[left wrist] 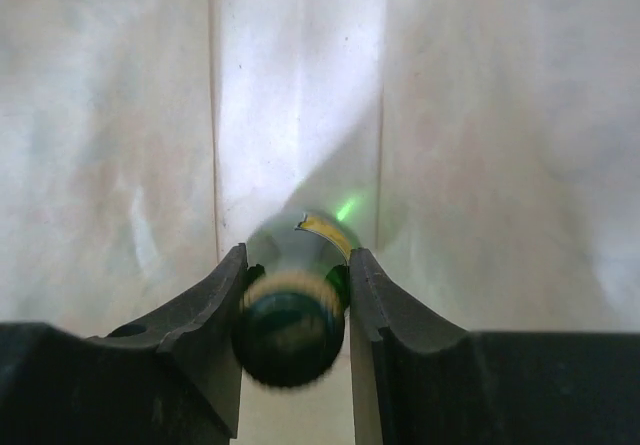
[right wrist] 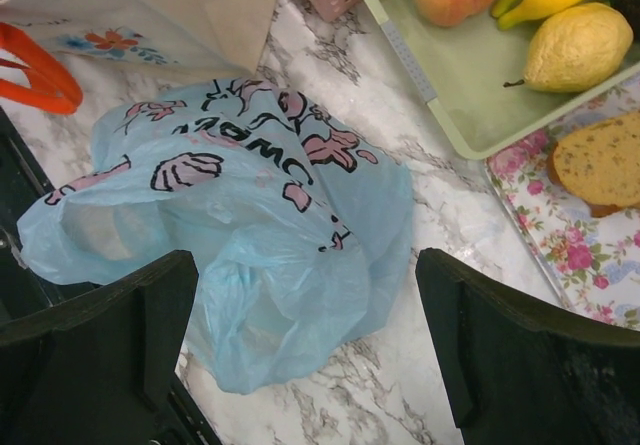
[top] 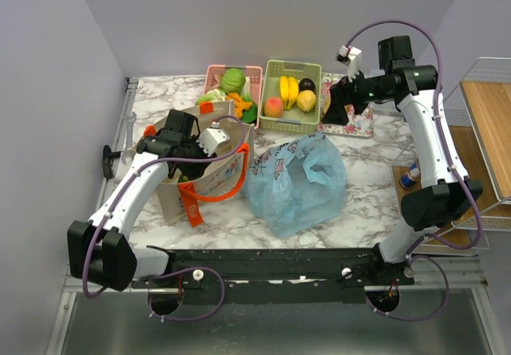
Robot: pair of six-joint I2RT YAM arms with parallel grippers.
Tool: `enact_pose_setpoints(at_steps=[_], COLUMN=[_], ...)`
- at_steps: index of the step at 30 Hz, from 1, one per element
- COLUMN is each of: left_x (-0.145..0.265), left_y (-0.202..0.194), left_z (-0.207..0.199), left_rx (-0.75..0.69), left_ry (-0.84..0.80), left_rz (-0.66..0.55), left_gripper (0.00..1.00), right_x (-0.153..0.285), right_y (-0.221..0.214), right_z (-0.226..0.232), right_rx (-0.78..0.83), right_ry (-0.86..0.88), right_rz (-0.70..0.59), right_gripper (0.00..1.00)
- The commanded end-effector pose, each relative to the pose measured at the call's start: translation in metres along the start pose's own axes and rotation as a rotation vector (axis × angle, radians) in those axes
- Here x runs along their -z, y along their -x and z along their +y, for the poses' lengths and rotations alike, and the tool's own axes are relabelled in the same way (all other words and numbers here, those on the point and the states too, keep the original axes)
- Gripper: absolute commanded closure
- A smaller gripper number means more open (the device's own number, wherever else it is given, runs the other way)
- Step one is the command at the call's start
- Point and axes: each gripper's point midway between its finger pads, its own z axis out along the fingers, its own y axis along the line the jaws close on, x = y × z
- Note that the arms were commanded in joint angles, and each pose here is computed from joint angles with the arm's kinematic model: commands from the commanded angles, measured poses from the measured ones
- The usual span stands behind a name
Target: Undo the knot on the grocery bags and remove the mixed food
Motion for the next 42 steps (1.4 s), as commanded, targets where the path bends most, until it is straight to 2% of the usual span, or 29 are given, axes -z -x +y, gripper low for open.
enact_pose_setpoints(at_steps=[1,12,16,27,31,37,42], left_x=[0.041,0.097,0.108,0.111,0.11,0.127,0.15], left_y=[0.05,0.105,0.117,0.122,0.123,0.139,0.146], left_z=[0.002,0.002,0.012,0.018,0.025,0.037,0.032], left_rx=[-0.039,0.044,0.09,0.073,0.071,0.152,0.141], left_ry=[0.045,0.038,0.04,0.054,0.088,0.104,0.103], left_rz=[-0.25,-0.607,-0.685,-0.721,-0.734,-0.757,-0.778], left_gripper=[1.0,1.0,1.0,1.0,1.0,1.0,1.0], right_x=[0.002,-0.012,-0.015,-0.05,-0.067,-0.083,-0.091], right_y=[0.018,0.014,0.014,0.045,0.073,0.107,0.117], right_z=[0.026,0.056,0.061,0.1,0.133,0.182,0.174], right_rx=[0.056,0.078,0.087,0.117,0.111,0.16,0.144], right_ry=[0.056,0.135,0.151,0.227,0.306,0.379,0.305], right_rz=[-0.081,-0.085,-0.088,-0.136,-0.23,-0.393,-0.421], right_gripper=[0.0,0.0,0.0,0.0,0.0,0.0,0.0])
